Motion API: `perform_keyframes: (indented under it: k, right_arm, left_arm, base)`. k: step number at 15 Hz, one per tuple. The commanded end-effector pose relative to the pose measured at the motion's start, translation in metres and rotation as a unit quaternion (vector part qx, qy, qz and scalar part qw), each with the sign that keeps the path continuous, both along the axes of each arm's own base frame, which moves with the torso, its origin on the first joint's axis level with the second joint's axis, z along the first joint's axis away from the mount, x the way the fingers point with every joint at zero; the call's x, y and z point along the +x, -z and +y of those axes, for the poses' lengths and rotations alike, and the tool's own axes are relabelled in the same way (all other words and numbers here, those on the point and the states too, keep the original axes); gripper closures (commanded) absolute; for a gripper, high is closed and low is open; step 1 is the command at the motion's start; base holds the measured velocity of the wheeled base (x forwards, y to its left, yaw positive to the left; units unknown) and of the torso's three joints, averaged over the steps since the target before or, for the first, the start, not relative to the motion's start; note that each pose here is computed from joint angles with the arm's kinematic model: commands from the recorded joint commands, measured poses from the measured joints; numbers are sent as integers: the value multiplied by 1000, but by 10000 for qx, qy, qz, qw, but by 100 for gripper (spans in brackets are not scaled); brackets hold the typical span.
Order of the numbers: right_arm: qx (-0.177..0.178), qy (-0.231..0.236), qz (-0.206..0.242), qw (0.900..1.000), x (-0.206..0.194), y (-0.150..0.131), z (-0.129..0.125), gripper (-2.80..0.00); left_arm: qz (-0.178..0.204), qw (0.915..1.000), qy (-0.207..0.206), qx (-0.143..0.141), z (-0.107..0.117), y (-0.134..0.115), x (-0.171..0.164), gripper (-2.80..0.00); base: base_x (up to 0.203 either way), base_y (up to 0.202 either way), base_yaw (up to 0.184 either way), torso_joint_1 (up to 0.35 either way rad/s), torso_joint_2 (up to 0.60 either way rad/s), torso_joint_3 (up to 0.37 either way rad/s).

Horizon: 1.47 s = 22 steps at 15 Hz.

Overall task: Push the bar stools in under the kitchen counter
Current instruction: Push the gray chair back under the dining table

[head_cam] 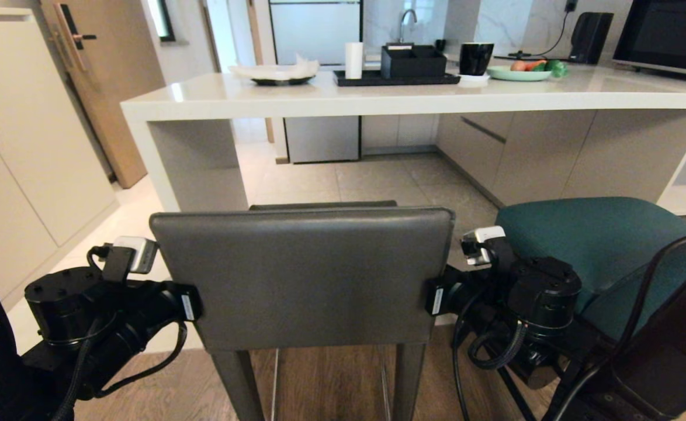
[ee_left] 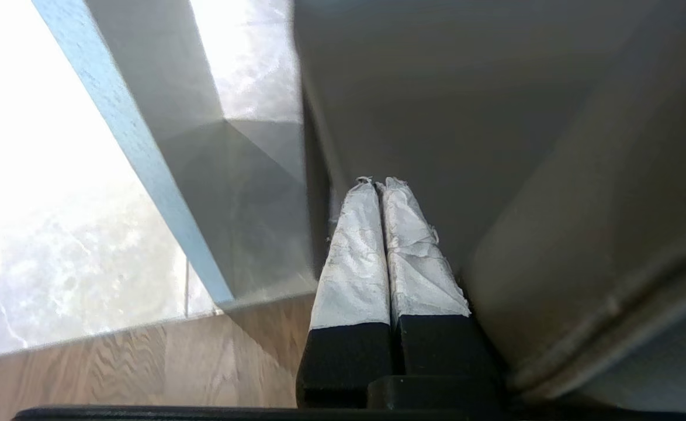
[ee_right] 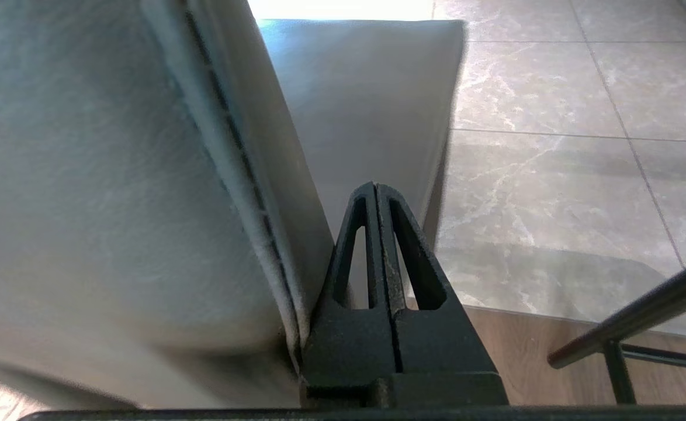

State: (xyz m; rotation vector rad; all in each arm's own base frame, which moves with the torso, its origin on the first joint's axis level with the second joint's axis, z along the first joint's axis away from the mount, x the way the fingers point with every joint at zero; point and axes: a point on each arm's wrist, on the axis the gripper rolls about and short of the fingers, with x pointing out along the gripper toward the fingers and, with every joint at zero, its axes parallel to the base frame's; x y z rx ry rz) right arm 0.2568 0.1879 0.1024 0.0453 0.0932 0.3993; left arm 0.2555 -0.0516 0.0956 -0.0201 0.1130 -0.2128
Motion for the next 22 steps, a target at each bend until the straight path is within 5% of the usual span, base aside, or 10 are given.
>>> perform_keyframes:
  k: [1,9,12,22]
  right_arm:
    - [34,127,-48,9999,4,-2,-4,0]
    - [102,511,-162,9985,27,-9,-18,0]
    - [97,486,-163,9986,25,-11,-17,0]
    - [70,587,-140,9982,49,-22,-10,0]
  left_arm:
    - [-149,9999,-76,-29,1,-3,7,0]
    - [-431,9989,-122,-132,9,-21,-8,0]
    - [-264,9992,-254,-162,18,-17,-18,0]
    - [-413,9988,121,-225,-4,-18,1,0]
  base:
    - [0,0,0,0,0,0]
    - [0,0,0,0,0,0]
    - [0,0,0,0,0,0]
    - [0,0,0,0,0,0]
